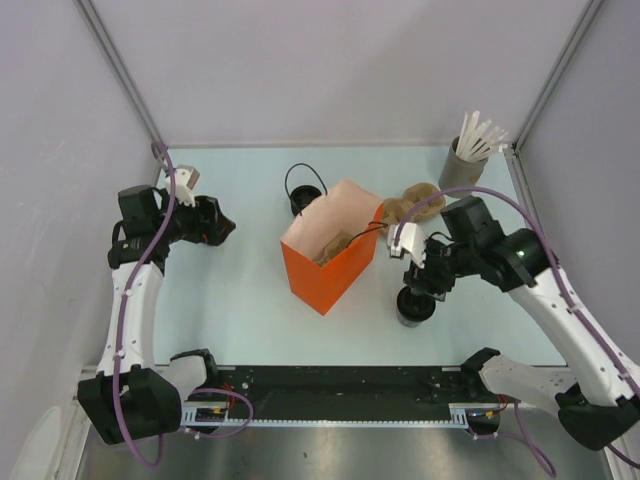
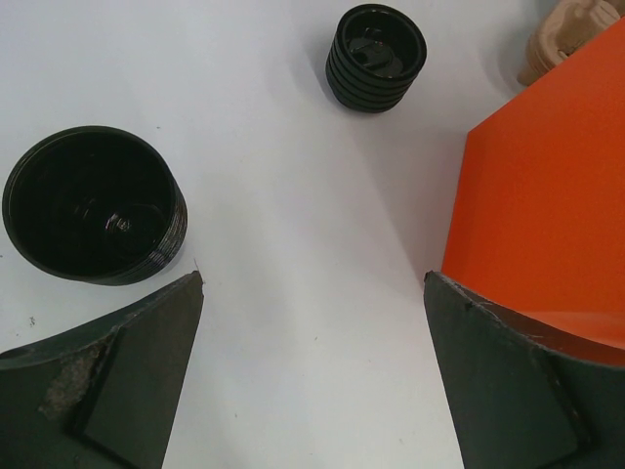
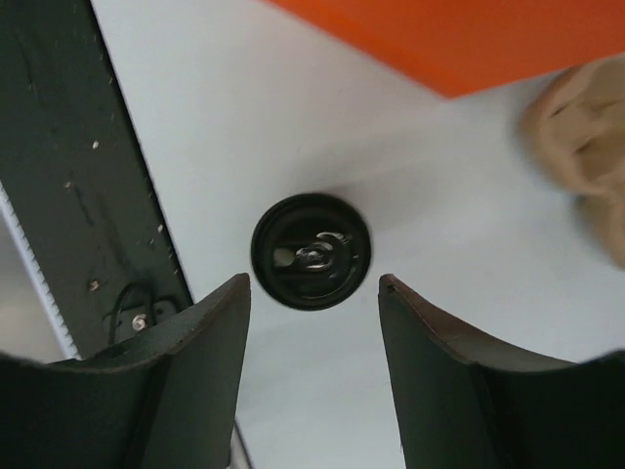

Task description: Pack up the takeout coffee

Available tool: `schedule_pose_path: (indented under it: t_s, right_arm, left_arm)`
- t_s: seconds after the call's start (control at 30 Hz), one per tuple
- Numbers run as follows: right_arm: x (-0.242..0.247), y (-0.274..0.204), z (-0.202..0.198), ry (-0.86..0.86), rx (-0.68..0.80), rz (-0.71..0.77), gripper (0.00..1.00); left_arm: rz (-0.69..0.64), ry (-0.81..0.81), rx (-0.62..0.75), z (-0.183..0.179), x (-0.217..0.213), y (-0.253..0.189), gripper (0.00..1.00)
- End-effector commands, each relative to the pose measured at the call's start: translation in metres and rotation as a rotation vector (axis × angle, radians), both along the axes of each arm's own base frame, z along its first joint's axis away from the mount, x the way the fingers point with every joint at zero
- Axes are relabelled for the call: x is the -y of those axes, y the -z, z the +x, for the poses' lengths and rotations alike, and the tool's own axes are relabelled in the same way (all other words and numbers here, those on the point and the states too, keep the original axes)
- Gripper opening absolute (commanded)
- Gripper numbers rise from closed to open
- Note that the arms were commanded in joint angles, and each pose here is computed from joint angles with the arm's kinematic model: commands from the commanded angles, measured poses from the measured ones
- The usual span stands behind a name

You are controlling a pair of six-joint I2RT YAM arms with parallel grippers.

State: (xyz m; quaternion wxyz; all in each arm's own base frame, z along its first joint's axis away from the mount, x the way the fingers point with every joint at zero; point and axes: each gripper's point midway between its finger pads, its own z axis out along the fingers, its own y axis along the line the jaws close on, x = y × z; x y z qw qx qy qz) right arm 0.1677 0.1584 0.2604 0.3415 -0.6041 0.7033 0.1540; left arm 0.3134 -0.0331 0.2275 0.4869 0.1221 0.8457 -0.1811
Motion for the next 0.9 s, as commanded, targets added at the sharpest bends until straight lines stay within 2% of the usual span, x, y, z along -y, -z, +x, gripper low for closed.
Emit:
schedule_pose_path:
  t_s: [0.0,0.33,0.57,0.87]
  right_arm:
    - [0.004,0.037,-0.013,-0.039,-0.123,-0.05,0.58]
    - [0.012,0.084,-0.021,-0.05,-0.224,-0.134,0.56]
    - [0.013,0.116,-0.011,-0.017,-0.226,-0.177,0.54]
    - [0.009,0.132,-0.006,-0.017,-0.222,-0.197,0.5]
  left_arm:
    - [-0.016,0.013,0.044,0.002,0.001,-0.01,1.0]
    - [-0.017,0.015,0.043,0.002,0.002,-0.009,1.0]
    - [-0.019,0.015,0.044,0.001,0.002,-0.009,1.0]
    - [-0.02,0.017,0.04,0.001,0.003,-0.008,1.0]
